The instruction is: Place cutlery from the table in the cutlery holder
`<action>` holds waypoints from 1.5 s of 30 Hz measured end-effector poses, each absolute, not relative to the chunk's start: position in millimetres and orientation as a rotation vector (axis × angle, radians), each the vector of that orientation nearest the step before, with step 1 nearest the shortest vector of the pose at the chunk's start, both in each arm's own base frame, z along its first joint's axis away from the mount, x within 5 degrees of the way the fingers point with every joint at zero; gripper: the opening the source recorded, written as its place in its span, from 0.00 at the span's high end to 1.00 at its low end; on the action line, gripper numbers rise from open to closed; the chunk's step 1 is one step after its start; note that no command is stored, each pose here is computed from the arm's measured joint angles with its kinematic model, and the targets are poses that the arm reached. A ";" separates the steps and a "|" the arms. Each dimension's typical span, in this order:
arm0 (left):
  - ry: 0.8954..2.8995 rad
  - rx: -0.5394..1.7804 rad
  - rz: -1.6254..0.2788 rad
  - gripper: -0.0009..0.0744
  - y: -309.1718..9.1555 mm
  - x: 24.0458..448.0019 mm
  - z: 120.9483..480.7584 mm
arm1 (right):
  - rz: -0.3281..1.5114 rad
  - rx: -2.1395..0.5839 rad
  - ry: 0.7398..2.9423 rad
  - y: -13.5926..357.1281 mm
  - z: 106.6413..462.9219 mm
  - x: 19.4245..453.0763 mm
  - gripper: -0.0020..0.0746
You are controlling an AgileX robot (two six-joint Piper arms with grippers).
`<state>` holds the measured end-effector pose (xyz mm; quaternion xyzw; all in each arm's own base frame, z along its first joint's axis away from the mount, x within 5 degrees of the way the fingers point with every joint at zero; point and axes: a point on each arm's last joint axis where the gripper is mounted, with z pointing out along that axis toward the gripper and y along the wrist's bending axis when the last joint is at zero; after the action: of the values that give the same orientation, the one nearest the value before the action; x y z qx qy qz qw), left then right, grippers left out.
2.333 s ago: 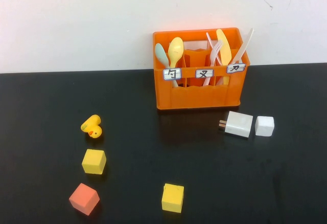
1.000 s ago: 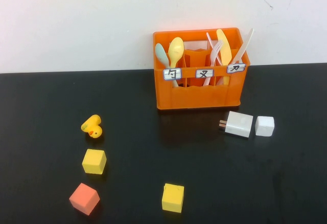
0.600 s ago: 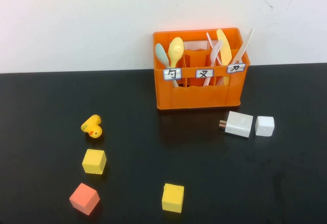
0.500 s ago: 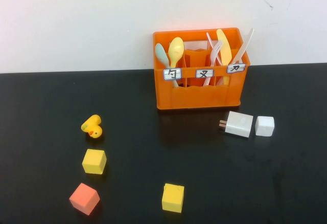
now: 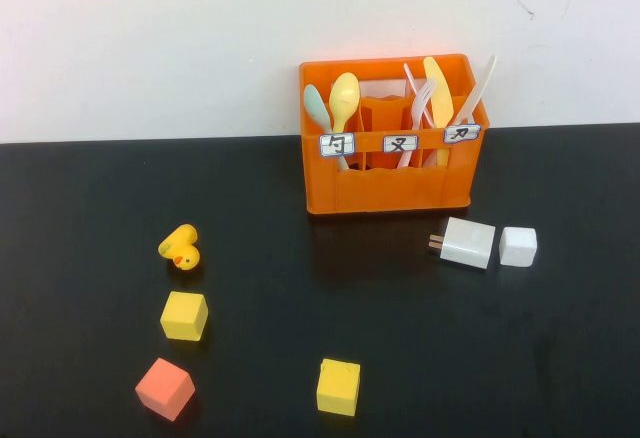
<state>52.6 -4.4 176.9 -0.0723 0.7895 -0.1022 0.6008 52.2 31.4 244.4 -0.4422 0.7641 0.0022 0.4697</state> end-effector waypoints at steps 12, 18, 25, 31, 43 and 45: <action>1.831 -0.168 -0.237 0.99 -4.4 52.6 176.7 | 0.006 -1.085 1.874 31.4 243.8 52.2 0.98; 1.831 -0.168 -0.237 0.99 -4.4 52.6 176.7 | -0.035 -0.973 1.842 23.9 248.4 44.9 0.98; 1.831 -0.168 -0.237 0.99 -4.4 52.6 176.7 | -0.021 -0.567 1.796 17.6 253.6 30.5 0.98; 1.831 -0.169 -0.239 0.99 -4.5 52.6 176.7 | -0.106 -0.338 1.738 10.6 214.6 46.2 0.98; 1.833 -0.170 -0.241 0.99 -4.6 52.5 176.6 | -0.102 -0.331 1.868 9.4 170.5 51.2 0.98; 1.833 -0.171 -0.242 0.99 -4.6 52.5 176.6 | -0.100 -0.331 1.869 9.4 170.8 51.1 0.98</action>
<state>52.5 -4.6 176.6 -0.0738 0.7904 -0.1043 0.5991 51.1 9.4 170.8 -0.1415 0.8001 -0.0428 0.5814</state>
